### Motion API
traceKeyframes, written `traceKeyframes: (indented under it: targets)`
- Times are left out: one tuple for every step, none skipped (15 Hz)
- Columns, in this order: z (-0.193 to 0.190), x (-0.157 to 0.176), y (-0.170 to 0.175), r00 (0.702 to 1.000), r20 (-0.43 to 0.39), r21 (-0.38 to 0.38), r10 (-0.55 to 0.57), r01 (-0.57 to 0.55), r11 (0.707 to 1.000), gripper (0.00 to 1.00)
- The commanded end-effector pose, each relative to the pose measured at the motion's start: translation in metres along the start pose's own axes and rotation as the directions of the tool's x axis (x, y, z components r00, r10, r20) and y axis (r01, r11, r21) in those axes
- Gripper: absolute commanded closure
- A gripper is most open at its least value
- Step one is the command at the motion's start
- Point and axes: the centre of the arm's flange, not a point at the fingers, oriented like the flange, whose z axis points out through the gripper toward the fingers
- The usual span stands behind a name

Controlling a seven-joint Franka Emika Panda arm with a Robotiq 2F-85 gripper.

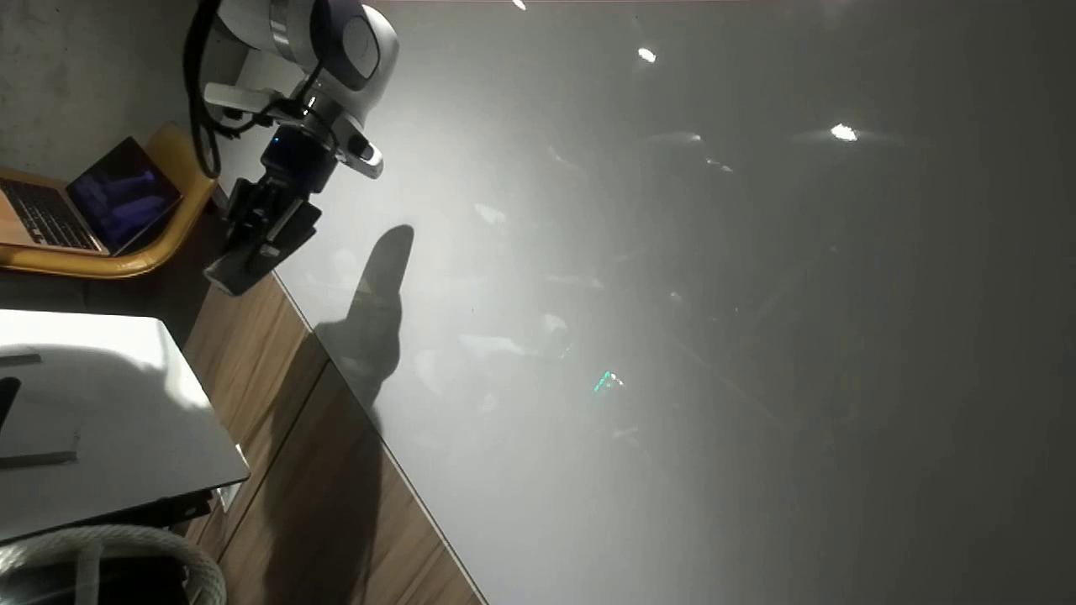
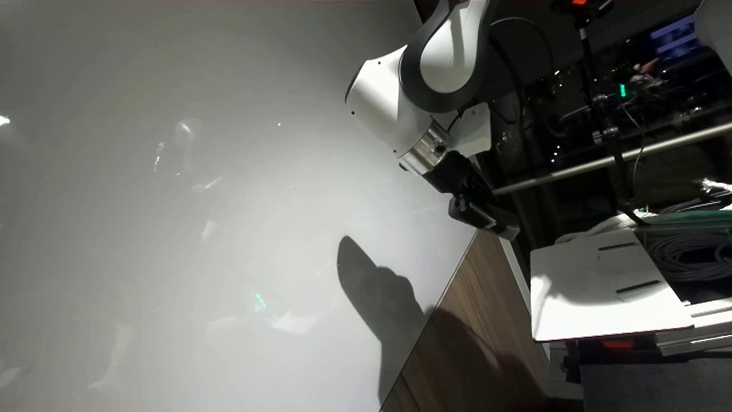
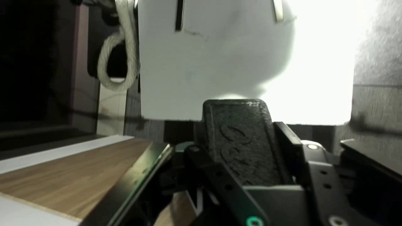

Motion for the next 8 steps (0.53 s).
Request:
traceKeyframes:
  targets:
    - [0.030, -0.018, 0.006, 0.992, 0.123, 0.089, -0.038, 0.027, 0.996, 0.71]
    - [0.041, -0.012, 0.003, 0.989, 0.141, 0.117, -0.047, 0.030, 0.993, 0.71]
    - [0.052, -0.006, 0.002, 0.986, 0.161, 0.135, -0.049, 0.027, 0.990, 0.71]
    - [0.061, 0.000, 0.003, 0.984, 0.176, 0.142, -0.041, 0.016, 0.990, 0.71]
    - [0.069, 0.006, 0.006, 0.982, 0.187, 0.142, -0.028, 0.001, 0.990, 0.71]
    - [0.078, 0.010, 0.010, 0.979, 0.205, 0.144, -0.019, -0.011, 0.989, 0.71]
    - [0.089, 0.014, 0.016, 0.976, 0.217, 0.146, -0.009, -0.024, 0.989, 0.71]
    - [0.097, 0.017, 0.020, 0.973, 0.231, 0.150, -0.002, -0.034, 0.988, 0.71]
